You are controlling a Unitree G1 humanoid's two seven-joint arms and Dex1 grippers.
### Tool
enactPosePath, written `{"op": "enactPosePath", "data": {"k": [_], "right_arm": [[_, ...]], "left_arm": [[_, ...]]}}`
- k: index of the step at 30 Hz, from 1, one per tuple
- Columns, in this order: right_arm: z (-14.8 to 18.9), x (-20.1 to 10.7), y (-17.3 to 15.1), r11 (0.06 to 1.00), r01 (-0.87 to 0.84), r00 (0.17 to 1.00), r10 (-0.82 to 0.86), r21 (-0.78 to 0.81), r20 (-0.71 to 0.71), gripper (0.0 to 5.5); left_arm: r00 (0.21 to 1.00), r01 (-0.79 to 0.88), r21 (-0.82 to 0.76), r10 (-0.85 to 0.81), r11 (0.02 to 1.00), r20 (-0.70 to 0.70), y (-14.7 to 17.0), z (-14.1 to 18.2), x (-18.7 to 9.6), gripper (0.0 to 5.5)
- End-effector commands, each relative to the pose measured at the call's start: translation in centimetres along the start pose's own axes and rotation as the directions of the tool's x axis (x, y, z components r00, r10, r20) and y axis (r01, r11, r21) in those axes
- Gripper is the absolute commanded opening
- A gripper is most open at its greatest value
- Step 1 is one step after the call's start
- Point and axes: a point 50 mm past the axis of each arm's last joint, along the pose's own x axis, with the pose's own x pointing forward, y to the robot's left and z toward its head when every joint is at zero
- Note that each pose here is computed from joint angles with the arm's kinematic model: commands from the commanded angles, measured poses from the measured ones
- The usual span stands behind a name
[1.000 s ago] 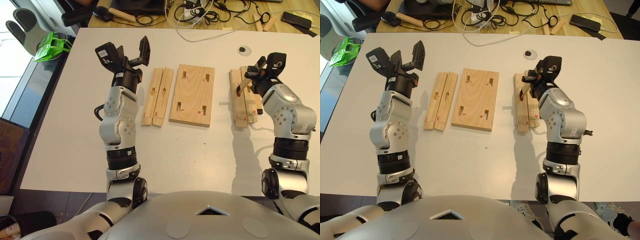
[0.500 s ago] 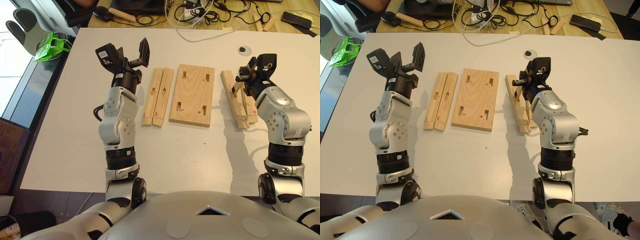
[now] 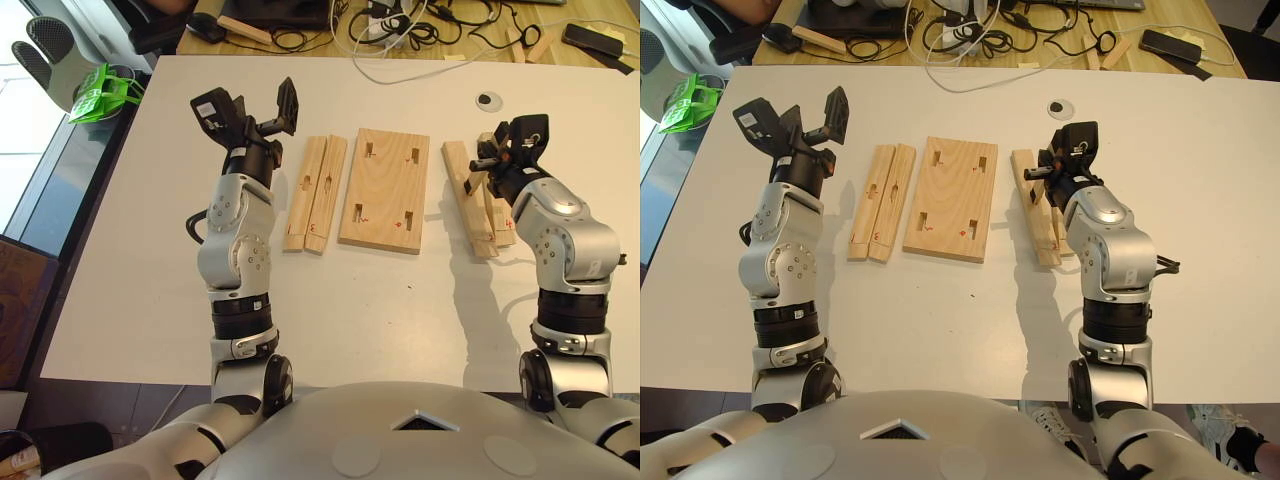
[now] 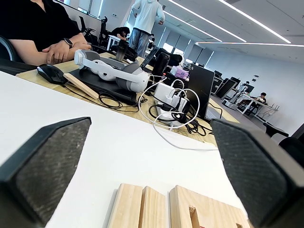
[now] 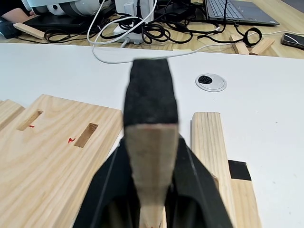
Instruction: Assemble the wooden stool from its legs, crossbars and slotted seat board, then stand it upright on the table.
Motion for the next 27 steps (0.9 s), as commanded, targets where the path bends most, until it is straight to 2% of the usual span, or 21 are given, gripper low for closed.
{"op": "enactPosePath", "data": {"k": [1,8,14,21,27], "right_arm": [[-1.5,-0.1,-0.4,1.000,-0.004,0.993,0.002,-0.018,-0.121,0.39],[-1.6,0.1,-0.4,1.000,0.003,0.987,-0.001,0.011,-0.163,0.39],[-0.7,0.6,0.0,1.000,0.011,0.995,-0.013,-0.029,-0.094,0.39],[-0.7,1.1,1.9,0.998,0.061,0.996,-0.061,0.007,-0.063,0.39],[-0.3,3.0,3.8,0.993,0.117,0.993,-0.116,0.035,-0.019,0.39]], "left_arm": [[1.000,-0.010,0.004,0.010,1.000,-0.006,0.0,0.0,0.0,4.66],[1.000,-0.012,0.005,0.012,1.000,-0.012,0.1,-0.1,0.0,4.66],[1.000,-0.012,0.008,0.012,1.000,-0.013,0.1,-0.1,0.1,4.66],[1.000,-0.014,0.014,0.015,1.000,-0.016,0.1,-0.1,0.1,4.66],[1.000,-0.023,0.014,0.023,1.000,-0.011,0.1,-0.2,0.2,4.66]]}}
